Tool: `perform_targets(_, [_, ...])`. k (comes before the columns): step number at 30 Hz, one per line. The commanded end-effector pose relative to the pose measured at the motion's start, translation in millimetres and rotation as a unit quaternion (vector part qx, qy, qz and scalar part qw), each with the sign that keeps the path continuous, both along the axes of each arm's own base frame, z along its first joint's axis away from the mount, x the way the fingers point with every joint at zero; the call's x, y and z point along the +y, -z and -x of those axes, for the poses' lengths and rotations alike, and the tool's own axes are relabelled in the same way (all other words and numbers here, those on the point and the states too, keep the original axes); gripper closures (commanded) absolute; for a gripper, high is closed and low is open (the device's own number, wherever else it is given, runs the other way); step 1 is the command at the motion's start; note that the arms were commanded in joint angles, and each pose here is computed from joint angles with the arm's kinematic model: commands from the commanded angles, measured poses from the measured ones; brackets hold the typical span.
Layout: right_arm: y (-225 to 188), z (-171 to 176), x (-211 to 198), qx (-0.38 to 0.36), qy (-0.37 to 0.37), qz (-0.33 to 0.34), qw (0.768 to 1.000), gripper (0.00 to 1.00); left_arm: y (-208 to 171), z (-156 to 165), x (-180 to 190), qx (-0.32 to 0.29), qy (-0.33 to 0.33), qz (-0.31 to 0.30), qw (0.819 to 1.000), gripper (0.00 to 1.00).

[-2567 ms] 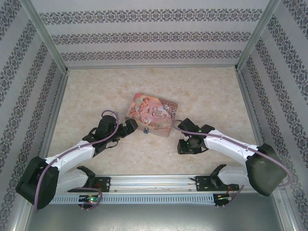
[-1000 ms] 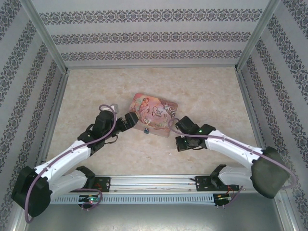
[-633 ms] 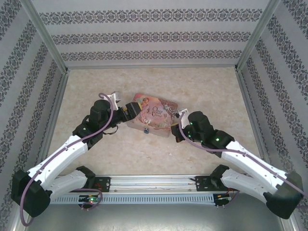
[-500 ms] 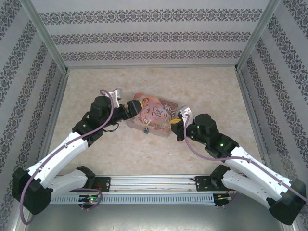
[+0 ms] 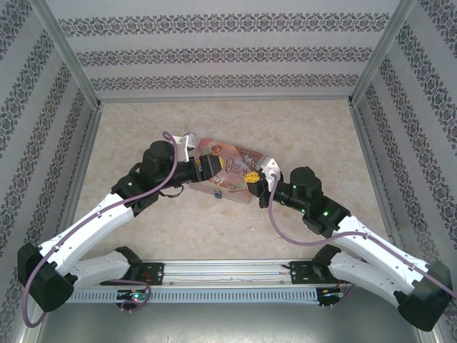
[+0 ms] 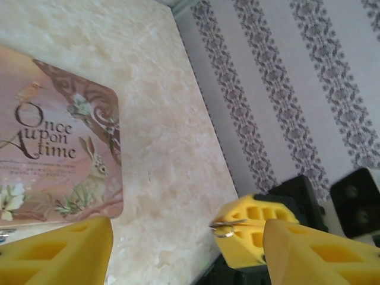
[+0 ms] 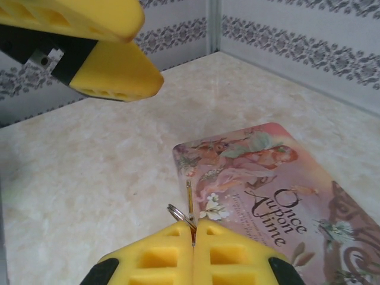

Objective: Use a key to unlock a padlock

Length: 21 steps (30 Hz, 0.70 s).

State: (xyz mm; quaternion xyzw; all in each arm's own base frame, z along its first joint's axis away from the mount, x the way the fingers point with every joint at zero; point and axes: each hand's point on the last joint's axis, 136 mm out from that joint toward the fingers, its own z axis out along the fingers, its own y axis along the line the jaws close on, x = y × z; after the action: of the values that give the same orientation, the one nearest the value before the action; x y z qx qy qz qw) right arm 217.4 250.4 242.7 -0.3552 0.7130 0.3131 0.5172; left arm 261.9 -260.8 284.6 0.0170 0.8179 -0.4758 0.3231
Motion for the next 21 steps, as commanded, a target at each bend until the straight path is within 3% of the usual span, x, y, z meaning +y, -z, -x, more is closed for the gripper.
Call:
perform_targets(1, [-27.8, 10.1, 15.1, -0.013, -0.059, -0.03, 0.998, 1.0, -20.6, 14.3, -14.1, -0.053, 0.064, 0.008, 0.997, 0.35])
perform_targets(11, [-47.7, 27.4, 32.1, 0.062, -0.15, -0.084, 0.983, 1.0, -47.7, 41.1, -24.3, -0.151, 0.162, 0.013, 0.975, 0.39])
perform_targets(21, [-62.5, 33.2, 41.8, 0.086, -0.187, -0.107, 0.973, 1.0, -49.7, 44.0, -30.9, -0.168, 0.19, 0.012, 0.967, 0.46])
